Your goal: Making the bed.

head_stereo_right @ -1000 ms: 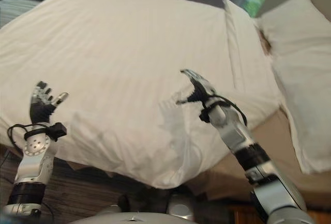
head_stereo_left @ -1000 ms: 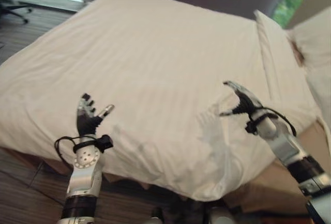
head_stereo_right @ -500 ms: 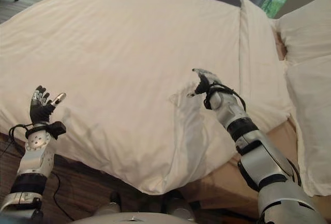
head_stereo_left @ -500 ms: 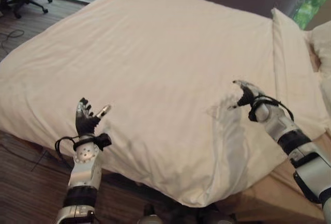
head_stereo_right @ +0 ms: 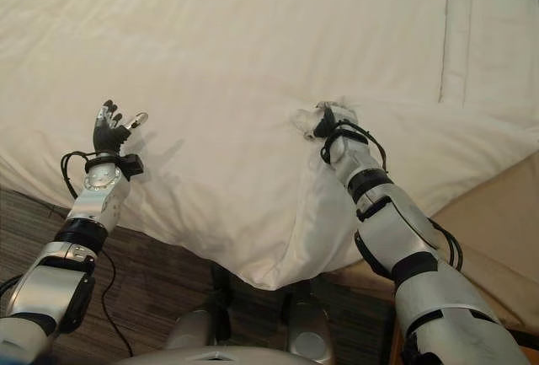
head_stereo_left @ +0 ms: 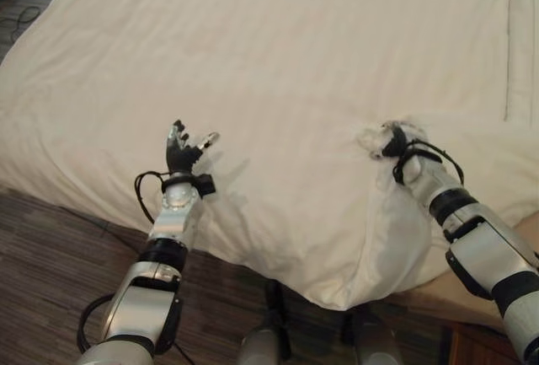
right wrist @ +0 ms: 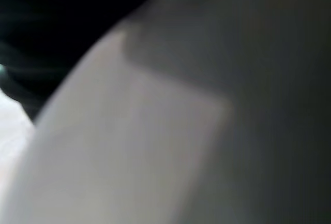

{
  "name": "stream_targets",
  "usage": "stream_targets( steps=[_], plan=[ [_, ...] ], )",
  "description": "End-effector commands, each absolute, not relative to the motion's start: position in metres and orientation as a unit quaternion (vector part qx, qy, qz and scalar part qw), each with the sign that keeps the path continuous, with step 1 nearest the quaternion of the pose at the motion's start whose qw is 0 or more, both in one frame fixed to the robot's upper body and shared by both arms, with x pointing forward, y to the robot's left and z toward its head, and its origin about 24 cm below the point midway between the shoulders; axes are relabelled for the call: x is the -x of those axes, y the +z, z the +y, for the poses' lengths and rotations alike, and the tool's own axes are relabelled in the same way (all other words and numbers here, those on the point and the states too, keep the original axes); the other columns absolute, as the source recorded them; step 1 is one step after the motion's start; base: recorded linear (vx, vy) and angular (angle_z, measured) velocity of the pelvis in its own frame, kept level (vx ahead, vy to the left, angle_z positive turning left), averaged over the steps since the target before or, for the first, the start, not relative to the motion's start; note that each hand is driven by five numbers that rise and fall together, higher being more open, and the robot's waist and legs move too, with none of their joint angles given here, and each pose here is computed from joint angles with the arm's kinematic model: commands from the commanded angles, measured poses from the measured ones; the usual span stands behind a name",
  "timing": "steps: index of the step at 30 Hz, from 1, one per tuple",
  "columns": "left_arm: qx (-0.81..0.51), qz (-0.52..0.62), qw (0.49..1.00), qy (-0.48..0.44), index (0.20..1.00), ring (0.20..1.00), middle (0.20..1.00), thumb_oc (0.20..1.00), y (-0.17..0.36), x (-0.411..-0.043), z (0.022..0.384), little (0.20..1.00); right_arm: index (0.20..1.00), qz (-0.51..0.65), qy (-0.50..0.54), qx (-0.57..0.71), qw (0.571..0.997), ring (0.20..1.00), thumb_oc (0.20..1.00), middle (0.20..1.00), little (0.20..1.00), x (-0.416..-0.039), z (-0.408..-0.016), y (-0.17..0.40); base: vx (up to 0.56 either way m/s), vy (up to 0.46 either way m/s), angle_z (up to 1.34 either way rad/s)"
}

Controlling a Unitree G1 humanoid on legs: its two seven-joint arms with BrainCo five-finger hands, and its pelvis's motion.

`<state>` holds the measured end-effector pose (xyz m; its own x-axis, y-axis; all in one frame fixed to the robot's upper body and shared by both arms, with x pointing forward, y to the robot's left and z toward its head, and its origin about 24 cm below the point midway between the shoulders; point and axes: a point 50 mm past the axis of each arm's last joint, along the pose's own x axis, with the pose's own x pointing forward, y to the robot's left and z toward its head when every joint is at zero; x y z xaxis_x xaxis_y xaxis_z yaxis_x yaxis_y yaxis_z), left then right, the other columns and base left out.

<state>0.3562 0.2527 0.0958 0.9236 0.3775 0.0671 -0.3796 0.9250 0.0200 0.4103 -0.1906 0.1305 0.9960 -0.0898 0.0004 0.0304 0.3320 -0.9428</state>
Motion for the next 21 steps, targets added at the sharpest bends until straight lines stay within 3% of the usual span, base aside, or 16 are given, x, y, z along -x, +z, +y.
stream_targets(
  steps=[1, 10, 21],
  plan=[
    [-0.032, -0.085, 0.977, 0.193, 1.000, 1.000, 1.000, 1.000, 0.121, -0.361, 0.257, 1.000, 0.200, 0.014, -0.056, 0.572, 0.819, 0.200, 0.200, 0.200, 0.200, -0.416, -0.195, 0.152, 0.00, 0.000, 0.00],
    [-0.062, -0.043, 0.976, 0.203, 1.000, 1.000, 1.000, 1.000, 0.083, -0.315, 0.284, 1.000, 0.200, -0.065, -0.034, 0.565, 0.822, 0.200, 0.200, 0.200, 0.200, -0.394, -0.205, 0.156, 0.05, 0.047, -0.17],
    [-0.088, 0.042, 0.976, 0.196, 1.000, 1.000, 1.000, 1.000, 0.036, -0.265, 0.298, 1.000, 0.200, 0.008, -0.034, 0.562, 0.827, 0.200, 0.200, 0.200, 0.200, -0.346, -0.249, 0.096, -0.03, 0.043, -0.26]
  ],
)
